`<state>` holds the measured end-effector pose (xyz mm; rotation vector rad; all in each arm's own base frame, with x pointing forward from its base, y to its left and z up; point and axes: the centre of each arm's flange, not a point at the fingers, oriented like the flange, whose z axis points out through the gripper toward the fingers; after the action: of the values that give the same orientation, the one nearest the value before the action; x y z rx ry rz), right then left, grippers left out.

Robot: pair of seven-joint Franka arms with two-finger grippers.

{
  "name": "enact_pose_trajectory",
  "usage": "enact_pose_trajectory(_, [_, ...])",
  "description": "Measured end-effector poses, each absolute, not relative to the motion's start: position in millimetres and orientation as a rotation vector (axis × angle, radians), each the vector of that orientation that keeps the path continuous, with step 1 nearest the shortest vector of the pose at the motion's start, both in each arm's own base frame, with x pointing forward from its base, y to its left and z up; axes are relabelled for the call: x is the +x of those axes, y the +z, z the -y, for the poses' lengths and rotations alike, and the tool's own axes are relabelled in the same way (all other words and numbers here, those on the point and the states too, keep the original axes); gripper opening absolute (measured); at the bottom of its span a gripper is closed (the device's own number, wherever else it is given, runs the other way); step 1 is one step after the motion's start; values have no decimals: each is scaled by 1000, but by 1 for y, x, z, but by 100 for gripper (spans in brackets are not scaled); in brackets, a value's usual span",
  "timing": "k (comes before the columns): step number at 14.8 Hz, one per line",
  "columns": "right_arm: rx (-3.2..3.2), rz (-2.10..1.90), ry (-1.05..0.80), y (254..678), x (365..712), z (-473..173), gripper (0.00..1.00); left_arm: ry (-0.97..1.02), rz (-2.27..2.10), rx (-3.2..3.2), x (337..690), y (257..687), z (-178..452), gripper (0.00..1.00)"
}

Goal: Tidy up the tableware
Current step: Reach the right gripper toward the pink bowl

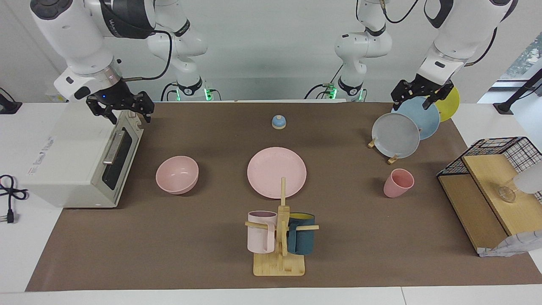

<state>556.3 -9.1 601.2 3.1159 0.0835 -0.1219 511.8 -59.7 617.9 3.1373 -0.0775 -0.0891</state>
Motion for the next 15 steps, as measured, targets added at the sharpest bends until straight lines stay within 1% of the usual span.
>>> enact_pose_trajectory(4, [3122, -95, -120, 601, 556, 4, 100, -89, 77, 3137, 512, 618, 60, 100])
enact_pose_trajectory(6, [3152, -100, -75, 602, 560, -19, 100, -89, 77, 3137, 512, 618, 60, 100])
enact_pose_trajectory(8, [3170, -126, 5, 587, 567, -59, 100, -89, 78, 3137, 512, 618, 60, 100])
enact_pose_trajectory(9, [3171, -148, 41, 570, 569, -83, 100, -89, 78, 3137, 512, 618, 60, 100])
enact_pose_trajectory(11, [3172, -187, 77, 522, 570, -122, 100, -89, 78, 3137, 512, 618, 60, 100])
enact_pose_trajectory(13, [3166, -197, 47, 467, 571, -141, 100, -88, 78, 3137, 512, 618, 60, 100])
enact_pose_trajectory(15, [3162, -200, 48, 423, 573, -149, 100, -88, 78, 3137, 512, 618, 60, 100])
